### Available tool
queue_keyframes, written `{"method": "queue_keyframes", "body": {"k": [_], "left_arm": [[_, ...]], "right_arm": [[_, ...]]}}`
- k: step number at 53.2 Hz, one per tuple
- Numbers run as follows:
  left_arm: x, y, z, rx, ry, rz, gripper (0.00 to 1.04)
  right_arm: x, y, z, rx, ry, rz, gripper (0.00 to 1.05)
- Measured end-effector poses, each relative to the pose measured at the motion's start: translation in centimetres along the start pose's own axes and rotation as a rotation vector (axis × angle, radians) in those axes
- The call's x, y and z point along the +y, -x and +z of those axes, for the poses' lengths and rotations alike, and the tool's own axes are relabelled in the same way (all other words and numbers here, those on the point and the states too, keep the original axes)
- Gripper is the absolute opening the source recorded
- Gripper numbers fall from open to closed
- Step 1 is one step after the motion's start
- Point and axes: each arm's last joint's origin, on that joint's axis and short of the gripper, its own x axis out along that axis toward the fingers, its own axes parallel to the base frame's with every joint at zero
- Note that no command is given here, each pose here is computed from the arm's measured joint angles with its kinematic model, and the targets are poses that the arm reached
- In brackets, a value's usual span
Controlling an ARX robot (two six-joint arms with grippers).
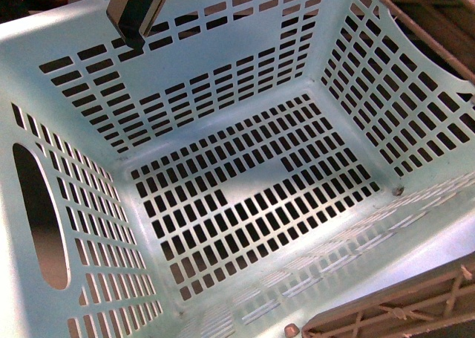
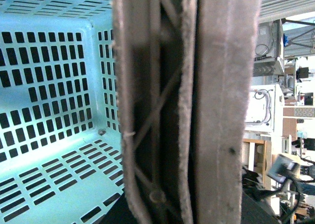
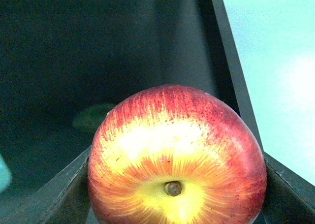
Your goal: Pick apple with right arm and hold basket with left
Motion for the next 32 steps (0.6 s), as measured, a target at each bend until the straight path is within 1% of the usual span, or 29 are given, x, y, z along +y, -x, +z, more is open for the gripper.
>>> {"method": "queue_keyframes", "body": {"k": [4, 8, 11, 22, 26, 32], "left_arm": [[0.0, 0.0, 0.0, 0.0, 0.0, 0.0, 0.16], [0.0, 0.0, 0.0, 0.0, 0.0, 0.0, 0.16], [0.0, 0.0, 0.0, 0.0, 0.0, 0.0, 0.16], [0.0, 0.0, 0.0, 0.0, 0.0, 0.0, 0.16], [0.0, 0.0, 0.0, 0.0, 0.0, 0.0, 0.16], [0.0, 0.0, 0.0, 0.0, 0.0, 0.0, 0.16]], "right_arm": [[0.7, 1.1, 1.4, -0.058, 0.004, 0.019, 0.8], [2.1, 2.6, 3.2, -0.142, -0.001, 0.044, 0.8], [3.3, 3.3, 4.0, -0.18, -0.009, 0.067, 0.8], [7.1, 3.9, 4.4, -0.227, -0.018, 0.162, 0.8], [9.0, 4.0, 3.9, -0.232, -0.017, 0.219, 0.8], [11.1, 3.8, 2.8, -0.208, 0.005, 0.267, 0.8]]}}
